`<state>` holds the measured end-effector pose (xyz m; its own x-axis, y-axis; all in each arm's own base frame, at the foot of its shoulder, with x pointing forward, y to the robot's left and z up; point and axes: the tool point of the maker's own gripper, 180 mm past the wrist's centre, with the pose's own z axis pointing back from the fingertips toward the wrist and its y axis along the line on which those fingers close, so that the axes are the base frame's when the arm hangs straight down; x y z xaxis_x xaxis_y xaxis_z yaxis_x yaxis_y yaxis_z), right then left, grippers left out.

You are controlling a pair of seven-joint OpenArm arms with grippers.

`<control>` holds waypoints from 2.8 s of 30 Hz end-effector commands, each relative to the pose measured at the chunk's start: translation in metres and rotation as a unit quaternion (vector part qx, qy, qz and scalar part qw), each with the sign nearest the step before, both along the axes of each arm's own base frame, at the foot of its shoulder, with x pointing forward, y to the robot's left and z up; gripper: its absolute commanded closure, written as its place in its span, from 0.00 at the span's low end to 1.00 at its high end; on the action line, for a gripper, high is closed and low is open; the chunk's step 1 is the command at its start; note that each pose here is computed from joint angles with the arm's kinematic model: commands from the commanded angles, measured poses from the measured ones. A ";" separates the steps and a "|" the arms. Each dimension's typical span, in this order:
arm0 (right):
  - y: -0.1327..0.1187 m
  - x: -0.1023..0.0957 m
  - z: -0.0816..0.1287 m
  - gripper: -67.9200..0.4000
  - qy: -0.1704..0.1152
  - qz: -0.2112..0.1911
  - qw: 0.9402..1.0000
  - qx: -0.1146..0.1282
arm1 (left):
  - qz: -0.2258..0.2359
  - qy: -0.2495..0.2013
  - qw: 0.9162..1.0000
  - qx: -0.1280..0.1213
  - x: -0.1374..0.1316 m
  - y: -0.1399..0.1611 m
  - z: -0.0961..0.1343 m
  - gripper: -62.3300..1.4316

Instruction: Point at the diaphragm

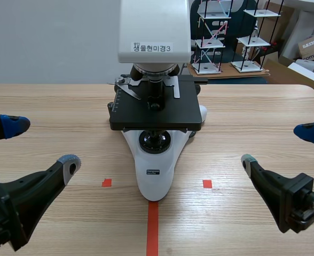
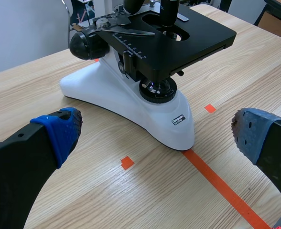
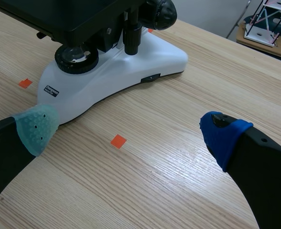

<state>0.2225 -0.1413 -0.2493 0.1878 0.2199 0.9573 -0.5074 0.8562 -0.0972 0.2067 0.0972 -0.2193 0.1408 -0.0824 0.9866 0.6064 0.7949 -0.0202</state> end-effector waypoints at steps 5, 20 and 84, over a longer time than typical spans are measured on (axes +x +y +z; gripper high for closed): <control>-0.001 0.003 0.009 0.03 -0.016 0.000 1.000 0.004 | 0.000 -0.010 1.000 -0.011 0.001 -0.001 0.007 0.00; 0.000 0.003 0.013 0.03 -0.025 0.002 1.000 0.009 | 0.003 -0.010 1.000 -0.010 0.001 -0.001 0.007 0.00; 0.000 0.003 0.011 0.03 -0.019 0.001 1.000 0.006 | 0.030 -0.138 0.960 -0.243 0.049 -0.070 -0.105 0.93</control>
